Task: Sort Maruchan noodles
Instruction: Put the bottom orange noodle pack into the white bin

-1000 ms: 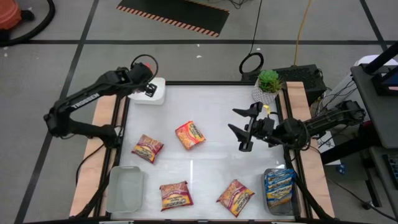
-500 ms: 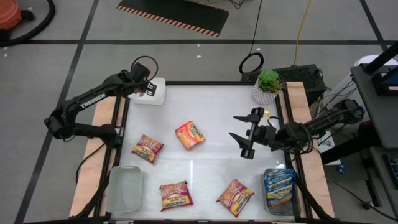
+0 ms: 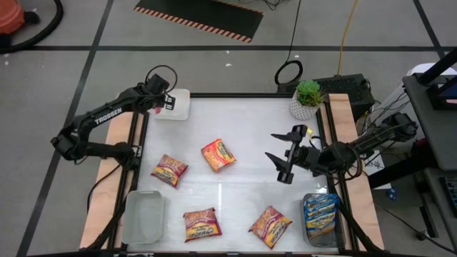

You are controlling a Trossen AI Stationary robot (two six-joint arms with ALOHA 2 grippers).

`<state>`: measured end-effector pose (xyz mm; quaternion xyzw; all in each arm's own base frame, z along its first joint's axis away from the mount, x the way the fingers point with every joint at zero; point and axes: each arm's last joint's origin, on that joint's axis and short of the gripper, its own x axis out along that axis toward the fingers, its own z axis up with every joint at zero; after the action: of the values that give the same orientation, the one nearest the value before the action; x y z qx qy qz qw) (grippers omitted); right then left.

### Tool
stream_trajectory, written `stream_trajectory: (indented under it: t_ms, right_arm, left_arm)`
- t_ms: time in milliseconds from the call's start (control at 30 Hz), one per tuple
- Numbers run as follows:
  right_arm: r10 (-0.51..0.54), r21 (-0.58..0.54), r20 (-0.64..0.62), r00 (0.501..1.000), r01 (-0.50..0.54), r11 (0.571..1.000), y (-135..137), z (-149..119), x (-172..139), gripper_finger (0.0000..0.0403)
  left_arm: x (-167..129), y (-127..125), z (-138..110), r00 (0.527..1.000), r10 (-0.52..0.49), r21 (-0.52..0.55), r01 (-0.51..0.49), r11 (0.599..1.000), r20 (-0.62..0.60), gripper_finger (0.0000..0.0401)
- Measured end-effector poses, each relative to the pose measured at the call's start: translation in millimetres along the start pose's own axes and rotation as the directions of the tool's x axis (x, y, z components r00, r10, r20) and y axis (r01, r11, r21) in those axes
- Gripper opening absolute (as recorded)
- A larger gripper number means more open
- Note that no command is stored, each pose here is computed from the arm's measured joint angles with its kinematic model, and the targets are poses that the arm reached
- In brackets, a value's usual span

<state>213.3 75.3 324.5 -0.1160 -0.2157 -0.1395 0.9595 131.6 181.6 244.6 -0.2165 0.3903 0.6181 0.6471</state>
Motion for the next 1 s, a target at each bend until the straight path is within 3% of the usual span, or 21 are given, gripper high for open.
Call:
stream_trajectory:
  t_ms: [700, 1000]
  right_arm:
    - [-0.008, -0.021, 0.015, 1.0, 0.009, 1.0, -1.0, 1.5, 0.1, 0.0263]
    - [-0.009, -0.021, 0.015, 1.0, 0.009, 1.0, -1.1, 1.5, 0.1, 0.0263]
  left_arm:
    - [10.7, -3.7, -10.1, 0.999, 0.02, -0.032, -0.02, 0.999, 0.027, 0.0121]
    - [10.7, -3.4, -10.9, 1.0, 0.022, -0.035, -0.022, 0.999, 0.019, 0.0198]
